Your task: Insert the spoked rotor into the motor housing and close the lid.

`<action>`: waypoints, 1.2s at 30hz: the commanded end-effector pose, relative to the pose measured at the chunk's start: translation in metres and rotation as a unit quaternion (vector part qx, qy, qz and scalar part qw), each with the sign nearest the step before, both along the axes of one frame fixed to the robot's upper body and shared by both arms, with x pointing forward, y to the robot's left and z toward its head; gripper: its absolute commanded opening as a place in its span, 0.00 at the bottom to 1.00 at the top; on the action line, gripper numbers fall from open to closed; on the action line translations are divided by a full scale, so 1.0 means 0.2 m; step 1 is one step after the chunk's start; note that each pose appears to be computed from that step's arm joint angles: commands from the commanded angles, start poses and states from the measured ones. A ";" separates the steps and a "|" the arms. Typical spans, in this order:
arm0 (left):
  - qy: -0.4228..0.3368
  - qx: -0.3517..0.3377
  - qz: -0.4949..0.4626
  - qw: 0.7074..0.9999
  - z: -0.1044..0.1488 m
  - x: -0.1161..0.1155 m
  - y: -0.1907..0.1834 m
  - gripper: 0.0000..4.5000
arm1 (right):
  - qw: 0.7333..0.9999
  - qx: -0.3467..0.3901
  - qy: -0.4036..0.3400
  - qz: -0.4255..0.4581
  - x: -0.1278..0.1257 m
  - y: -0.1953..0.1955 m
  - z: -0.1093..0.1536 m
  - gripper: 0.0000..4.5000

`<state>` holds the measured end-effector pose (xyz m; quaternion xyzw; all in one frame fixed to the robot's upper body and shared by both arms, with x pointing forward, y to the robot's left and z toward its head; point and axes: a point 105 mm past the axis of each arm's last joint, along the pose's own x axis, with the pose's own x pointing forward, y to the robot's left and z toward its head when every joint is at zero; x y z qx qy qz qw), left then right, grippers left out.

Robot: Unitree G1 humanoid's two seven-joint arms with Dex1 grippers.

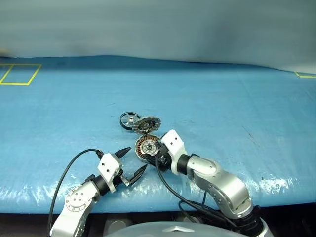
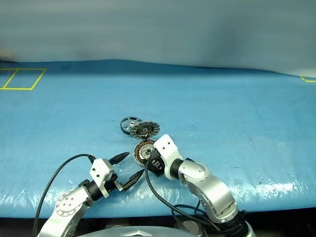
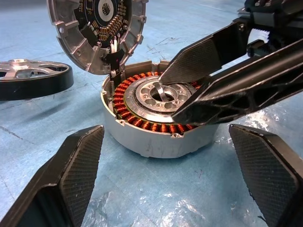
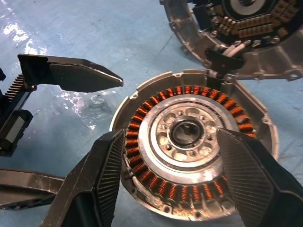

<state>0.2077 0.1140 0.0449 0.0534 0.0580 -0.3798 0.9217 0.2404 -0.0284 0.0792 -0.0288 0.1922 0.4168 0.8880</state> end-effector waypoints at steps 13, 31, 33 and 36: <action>-0.023 -0.002 -0.006 1.000 0.05 0.00 -0.02 1.00 | 0.998 0.045 -0.014 -0.028 0.02 -0.02 0.01 0.01; -0.022 0.002 -0.002 1.000 0.04 0.01 -0.01 1.00 | 0.998 0.067 -0.015 0.000 0.04 0.10 -0.01 0.01; -0.021 0.001 -0.002 1.000 0.04 0.01 -0.01 1.00 | 0.998 0.066 -0.018 0.003 0.05 0.11 -0.01 0.01; -0.020 0.001 -0.001 1.000 0.04 0.01 -0.01 1.00 | 0.998 0.066 -0.020 0.005 0.06 0.11 -0.01 0.01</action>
